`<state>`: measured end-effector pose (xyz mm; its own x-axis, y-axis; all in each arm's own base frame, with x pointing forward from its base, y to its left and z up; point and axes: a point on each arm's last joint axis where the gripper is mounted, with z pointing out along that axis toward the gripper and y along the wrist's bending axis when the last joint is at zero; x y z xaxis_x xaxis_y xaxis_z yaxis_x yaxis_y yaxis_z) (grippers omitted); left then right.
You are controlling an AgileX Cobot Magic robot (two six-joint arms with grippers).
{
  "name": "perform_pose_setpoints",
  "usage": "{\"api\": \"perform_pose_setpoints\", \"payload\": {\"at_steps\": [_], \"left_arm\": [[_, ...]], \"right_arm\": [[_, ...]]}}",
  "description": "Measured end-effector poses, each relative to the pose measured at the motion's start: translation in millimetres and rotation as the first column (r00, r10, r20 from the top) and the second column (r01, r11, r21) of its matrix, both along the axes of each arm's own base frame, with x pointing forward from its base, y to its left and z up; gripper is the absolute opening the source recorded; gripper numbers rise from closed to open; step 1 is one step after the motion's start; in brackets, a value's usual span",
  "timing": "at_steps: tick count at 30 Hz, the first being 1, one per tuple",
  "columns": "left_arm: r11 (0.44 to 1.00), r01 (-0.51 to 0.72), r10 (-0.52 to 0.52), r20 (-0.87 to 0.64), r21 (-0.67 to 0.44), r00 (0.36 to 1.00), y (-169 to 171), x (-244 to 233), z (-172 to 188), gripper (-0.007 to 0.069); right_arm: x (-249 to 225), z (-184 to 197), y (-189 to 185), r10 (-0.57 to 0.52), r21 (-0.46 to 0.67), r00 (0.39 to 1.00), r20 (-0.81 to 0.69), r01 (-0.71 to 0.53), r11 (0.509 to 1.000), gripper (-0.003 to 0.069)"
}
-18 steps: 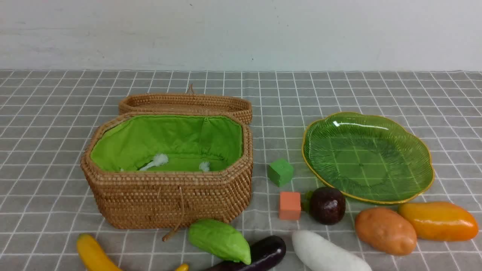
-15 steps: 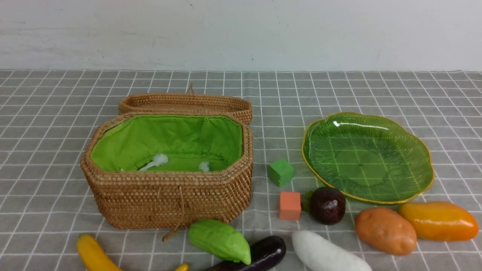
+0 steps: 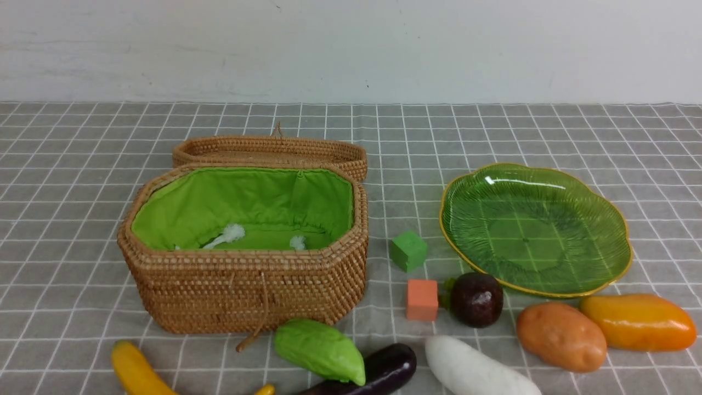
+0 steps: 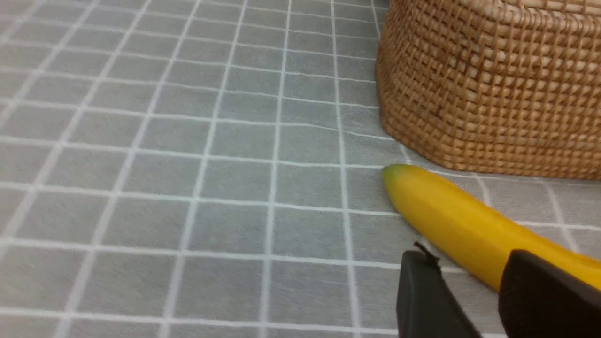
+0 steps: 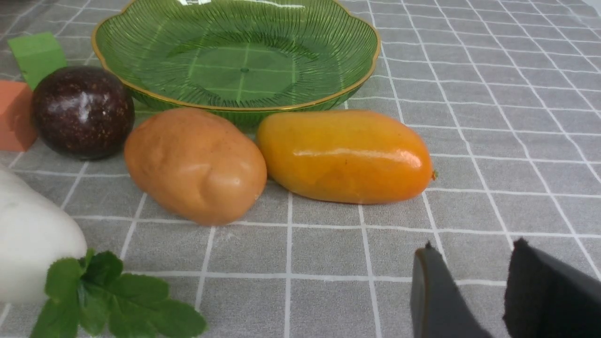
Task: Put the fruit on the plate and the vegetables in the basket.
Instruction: Use the left arm to grab a banana and put it into the right plate
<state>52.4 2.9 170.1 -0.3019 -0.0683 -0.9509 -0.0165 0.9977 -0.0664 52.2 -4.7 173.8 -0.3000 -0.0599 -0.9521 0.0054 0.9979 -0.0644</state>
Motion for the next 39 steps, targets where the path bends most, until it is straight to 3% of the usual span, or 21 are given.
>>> {"api": "perform_pose_setpoints", "payload": {"at_steps": [5,18,25,26,27,30,36,39], "left_arm": [[0.990,-0.004,0.003,0.010,0.138,1.000,4.1,0.3,1.1,0.0238],[0.984,-0.006,0.003,0.018,0.176,1.000,5.1,0.5,1.9,0.0238],[1.000,0.029,-0.028,0.212,-0.002,0.977,-2.7,3.8,19.0,0.0238],[0.993,0.112,-0.099,0.248,-0.039,0.964,-4.1,4.0,22.6,0.0238],[0.992,0.069,-0.032,0.310,-0.109,0.950,-6.2,4.0,28.4,0.0238],[0.975,0.119,-0.036,0.396,-0.188,0.918,-9.1,3.2,37.2,0.0238],[0.955,0.215,-0.067,0.552,-0.207,0.831,-13.7,-1.1,56.4,0.0238],[0.945,0.226,-0.039,0.602,-0.238,0.797,-11.8,-7.7,84.0,0.0238]], "right_arm": [[0.0,0.0,0.0,0.000,0.000,1.000,0.000,0.000,1.000,0.0241],[0.0,0.0,0.0,0.000,0.000,1.000,0.000,0.000,1.000,0.0241],[0.0,0.0,0.0,0.000,0.000,1.000,0.000,0.000,1.000,0.0241],[0.0,0.0,0.0,0.000,0.000,1.000,0.000,0.000,1.000,0.0241],[0.0,0.0,0.0,0.000,0.000,1.000,0.000,0.000,1.000,0.0241],[0.0,0.0,0.0,0.000,0.000,1.000,0.000,0.000,1.000,0.0241],[0.0,0.0,0.0,0.000,0.000,1.000,0.000,0.000,1.000,0.0241],[0.0,0.0,0.0,0.000,0.000,1.000,0.000,0.000,1.000,0.0241]]}}
